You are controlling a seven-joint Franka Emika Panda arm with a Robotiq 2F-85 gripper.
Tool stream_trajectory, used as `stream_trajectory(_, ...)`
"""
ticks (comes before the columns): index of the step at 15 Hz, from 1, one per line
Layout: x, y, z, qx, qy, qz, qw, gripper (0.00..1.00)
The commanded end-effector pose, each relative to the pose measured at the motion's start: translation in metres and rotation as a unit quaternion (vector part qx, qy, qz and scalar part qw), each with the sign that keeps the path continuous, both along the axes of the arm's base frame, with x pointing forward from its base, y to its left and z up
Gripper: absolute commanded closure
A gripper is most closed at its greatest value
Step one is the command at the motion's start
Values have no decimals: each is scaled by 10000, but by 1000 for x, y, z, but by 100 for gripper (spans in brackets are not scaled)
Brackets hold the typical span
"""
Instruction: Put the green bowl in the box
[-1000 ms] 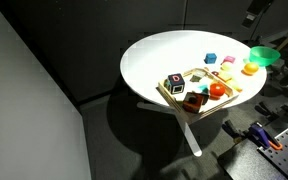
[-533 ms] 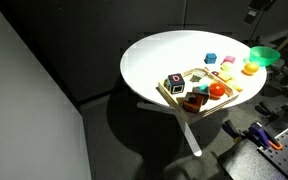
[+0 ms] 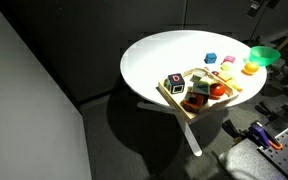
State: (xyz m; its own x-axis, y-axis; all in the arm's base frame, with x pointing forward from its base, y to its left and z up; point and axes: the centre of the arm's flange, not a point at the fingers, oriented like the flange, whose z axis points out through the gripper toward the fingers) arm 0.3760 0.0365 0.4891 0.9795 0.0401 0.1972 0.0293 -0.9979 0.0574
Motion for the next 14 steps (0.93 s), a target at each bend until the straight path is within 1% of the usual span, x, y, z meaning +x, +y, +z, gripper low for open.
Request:
stream_trajectory(1,23,-23,-3,225,125,-700,9972,0)
stream_trajectory(3,30,-38,-11,325,222,-1092,9932,0)
stream_trajectory(5,37,-53,-22,435,387,-1486,9872,0)
stream_trajectory(8,45,-75,-38,526,564,-1918,9784,0)
stream_trajectory(12,52,-107,-62,578,802,-2281,9686,0)
stream_trajectory(14,54,-125,-73,593,835,-2264,9686,0)
